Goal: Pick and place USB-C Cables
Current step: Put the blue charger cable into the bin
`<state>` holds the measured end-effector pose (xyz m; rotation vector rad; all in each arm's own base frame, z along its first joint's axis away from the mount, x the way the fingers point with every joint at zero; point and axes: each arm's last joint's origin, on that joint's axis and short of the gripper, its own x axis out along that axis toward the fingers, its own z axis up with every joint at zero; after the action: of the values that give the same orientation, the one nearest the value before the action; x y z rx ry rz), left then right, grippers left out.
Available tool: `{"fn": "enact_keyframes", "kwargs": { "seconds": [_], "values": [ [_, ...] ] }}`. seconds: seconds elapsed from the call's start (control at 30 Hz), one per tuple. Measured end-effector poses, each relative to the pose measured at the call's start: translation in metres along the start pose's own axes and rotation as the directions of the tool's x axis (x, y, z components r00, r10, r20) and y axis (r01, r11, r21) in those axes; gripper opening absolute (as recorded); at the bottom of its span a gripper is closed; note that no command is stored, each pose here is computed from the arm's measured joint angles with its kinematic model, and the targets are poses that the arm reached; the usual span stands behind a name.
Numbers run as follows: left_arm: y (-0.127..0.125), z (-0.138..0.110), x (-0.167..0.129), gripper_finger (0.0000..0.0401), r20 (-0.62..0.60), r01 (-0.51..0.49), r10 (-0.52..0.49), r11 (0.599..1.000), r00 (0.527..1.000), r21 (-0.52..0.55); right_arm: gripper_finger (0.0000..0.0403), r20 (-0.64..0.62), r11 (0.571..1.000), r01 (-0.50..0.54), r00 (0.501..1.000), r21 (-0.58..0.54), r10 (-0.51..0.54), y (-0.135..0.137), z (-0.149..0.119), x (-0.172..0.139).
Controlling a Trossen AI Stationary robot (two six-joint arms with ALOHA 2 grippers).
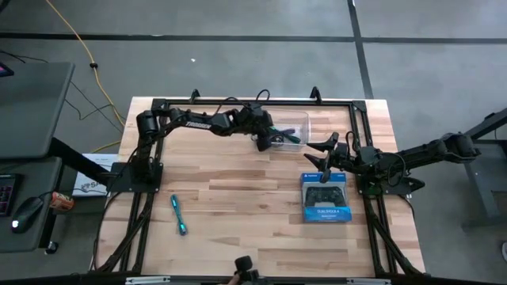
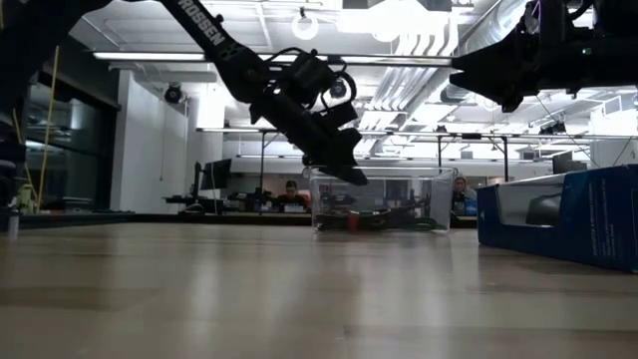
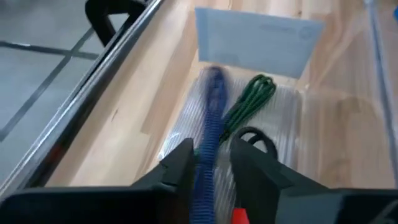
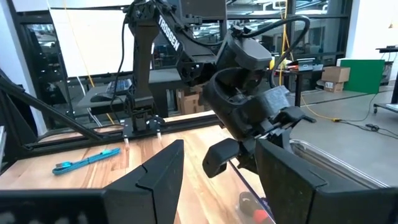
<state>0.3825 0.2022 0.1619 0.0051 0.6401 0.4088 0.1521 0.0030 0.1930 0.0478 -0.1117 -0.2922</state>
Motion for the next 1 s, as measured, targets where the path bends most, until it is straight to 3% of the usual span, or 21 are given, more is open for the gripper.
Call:
{"fn": "enact_keyframes", "kwargs": {
  "seconds": [0.13, 0.27, 0.4, 0.57, 0.77, 1.0],
  "values": [
    [0.000, -0.001, -0.005, 0.0125, -0.041, 0.002, -0.003, 1.000, 0.999, -0.007, 0.0190, -0.001, 1.000, -0.001, 1.000, 0.000, 0.001, 0.000, 0.000, 0.000],
    [0.003, 0.014, -0.029, 0.0146, -0.051, -0.031, 0.031, 1.000, 0.998, 0.000, 0.0190, -0.001, 1.000, 0.000, 1.000, 0.000, 0.000, 0.000, 0.000, 0.000],
    [0.007, 0.034, -0.068, 0.0152, -0.048, -0.063, 0.061, 0.997, 0.997, -0.052, 0.0190, 0.000, 1.000, 0.006, 1.000, 0.000, -0.006, 0.000, 0.000, 0.000],
    [0.004, 0.041, -0.126, 0.0148, 0.092, -0.045, 0.057, 0.991, 0.994, -0.128, 0.0190, 0.005, 1.000, 0.005, 1.000, 0.006, -0.005, 0.000, 0.000, 0.000],
    [-0.022, -0.009, -0.175, 0.0149, 0.371, 0.040, 0.011, 0.991, 0.929, -0.130, 0.0190, 0.005, 1.000, 0.001, 1.000, 0.008, -0.001, 0.000, 0.001, 0.000],
    [-0.052, -0.087, -0.208, 0.0147, 0.644, 0.172, -0.082, 0.982, 0.760, -0.078, 0.0190, 0.036, 1.000, -0.003, 0.999, 0.019, 0.002, 0.000, 0.004, 0.000]
  ]
}}
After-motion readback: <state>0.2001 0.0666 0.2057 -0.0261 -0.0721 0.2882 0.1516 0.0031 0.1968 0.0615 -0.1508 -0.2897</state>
